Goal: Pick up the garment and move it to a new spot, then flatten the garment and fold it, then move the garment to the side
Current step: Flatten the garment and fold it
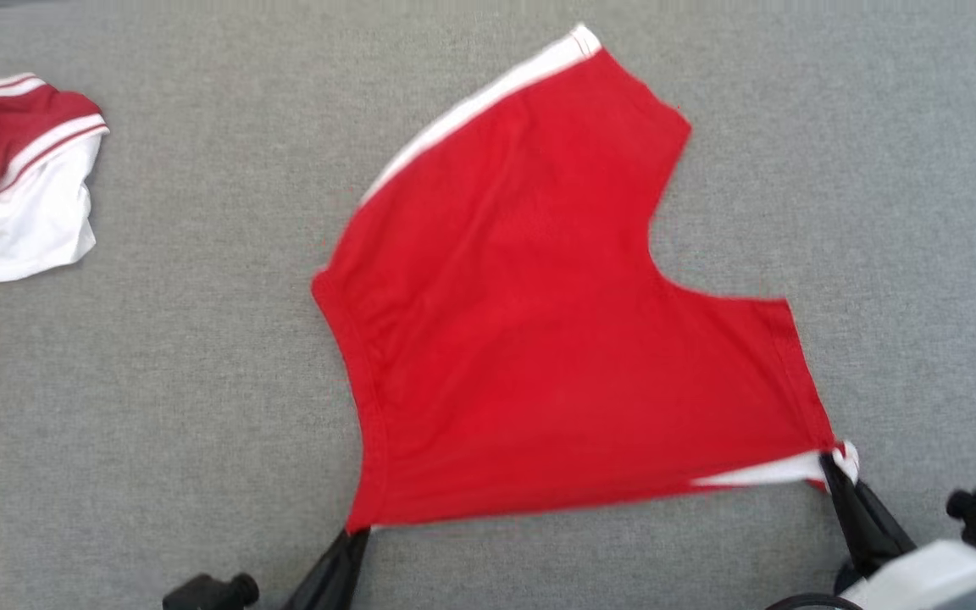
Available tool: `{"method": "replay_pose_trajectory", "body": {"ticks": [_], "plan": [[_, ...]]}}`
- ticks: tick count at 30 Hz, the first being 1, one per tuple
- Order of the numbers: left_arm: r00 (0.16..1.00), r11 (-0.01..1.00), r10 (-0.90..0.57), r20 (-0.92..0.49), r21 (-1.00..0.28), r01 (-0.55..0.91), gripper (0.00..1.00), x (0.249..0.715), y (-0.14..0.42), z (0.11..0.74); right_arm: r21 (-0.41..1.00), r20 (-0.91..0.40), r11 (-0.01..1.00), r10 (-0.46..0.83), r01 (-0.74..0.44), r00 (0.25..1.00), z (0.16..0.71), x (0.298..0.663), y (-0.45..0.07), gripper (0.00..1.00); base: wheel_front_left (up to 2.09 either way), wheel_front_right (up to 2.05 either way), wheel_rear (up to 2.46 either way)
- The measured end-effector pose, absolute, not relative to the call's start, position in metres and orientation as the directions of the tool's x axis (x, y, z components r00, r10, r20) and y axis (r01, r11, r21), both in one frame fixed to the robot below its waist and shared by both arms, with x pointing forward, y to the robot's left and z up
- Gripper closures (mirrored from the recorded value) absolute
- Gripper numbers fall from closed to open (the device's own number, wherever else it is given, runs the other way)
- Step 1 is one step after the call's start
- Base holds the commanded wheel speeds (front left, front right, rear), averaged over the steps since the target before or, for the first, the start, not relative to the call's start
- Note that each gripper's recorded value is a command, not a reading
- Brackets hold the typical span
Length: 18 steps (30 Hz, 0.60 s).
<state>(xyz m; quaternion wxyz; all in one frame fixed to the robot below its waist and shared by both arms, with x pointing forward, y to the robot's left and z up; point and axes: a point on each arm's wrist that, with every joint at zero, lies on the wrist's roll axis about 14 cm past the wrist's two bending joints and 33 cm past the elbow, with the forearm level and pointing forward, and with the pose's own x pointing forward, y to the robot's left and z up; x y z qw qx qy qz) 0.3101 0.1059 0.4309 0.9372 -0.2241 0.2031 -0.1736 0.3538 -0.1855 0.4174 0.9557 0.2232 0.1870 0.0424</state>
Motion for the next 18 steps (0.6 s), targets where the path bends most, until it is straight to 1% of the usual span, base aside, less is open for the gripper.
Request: {"method": "replay_pose_trajectory", "body": {"ticks": [2, 4, 6, 8, 10, 12, 15, 18], "plan": [[0.868, 0.836, -0.387, -0.311, -0.516, 0.187, 1.00, 0.292, 0.103, 0.433, 0.446, -0.359, 0.894, 0.141, 0.037, 0.923, 0.418, 0.328, -0.195, 1.00, 0.00, 0.00, 0.00], [0.882, 0.835, -0.357, -0.308, -0.529, 0.154, 1.00, 0.280, 0.103, 0.439, 0.461, -0.344, 0.887, 0.141, 0.036, 0.928, 0.428, 0.314, -0.196, 1.00, 0.00, 0.00, 0.00], [0.900, 0.834, -0.330, -0.285, -0.535, 0.136, 1.00, 0.276, 0.106, 0.449, 0.467, -0.292, 0.884, 0.157, -0.003, 0.943, 0.448, 0.316, -0.194, 1.00, 0.00, 0.00, 0.00], [0.917, 0.828, -0.318, -0.240, -0.542, 0.145, 1.00, 0.279, 0.107, 0.463, 0.461, -0.236, 0.886, 0.179, -0.053, 0.955, 0.469, 0.326, -0.191, 1.00, 0.00, 0.00, 0.00], [0.930, 0.815, -0.310, -0.199, -0.559, 0.152, 1.00, 0.286, 0.109, 0.478, 0.460, -0.187, 0.882, 0.206, -0.100, 0.961, 0.487, 0.341, -0.183, 1.00, 0.00, 0.00, 0.00], [0.932, 0.801, -0.322, -0.167, -0.573, 0.174, 1.00, 0.295, 0.108, 0.492, 0.435, -0.136, 0.888, 0.231, -0.151, 0.963, 0.507, 0.364, -0.176, 1.00, 0.00, 0.00, 0.00], [0.933, 0.789, -0.348, -0.091, -0.566, 0.239, 1.00, 0.329, 0.108, 0.521, 0.425, -0.049, 0.879, 0.259, -0.215, 0.965, 0.539, 0.405, -0.161, 1.00, 0.00, 0.00, 0.00], [0.926, 0.768, -0.377, -0.031, -0.569, 0.294, 1.00, 0.365, 0.103, 0.547, 0.385, 0.014, 0.883, 0.286, -0.269, 0.958, 0.569, 0.450, -0.149, 1.00, 0.00, 0.00, 0.00]]}}
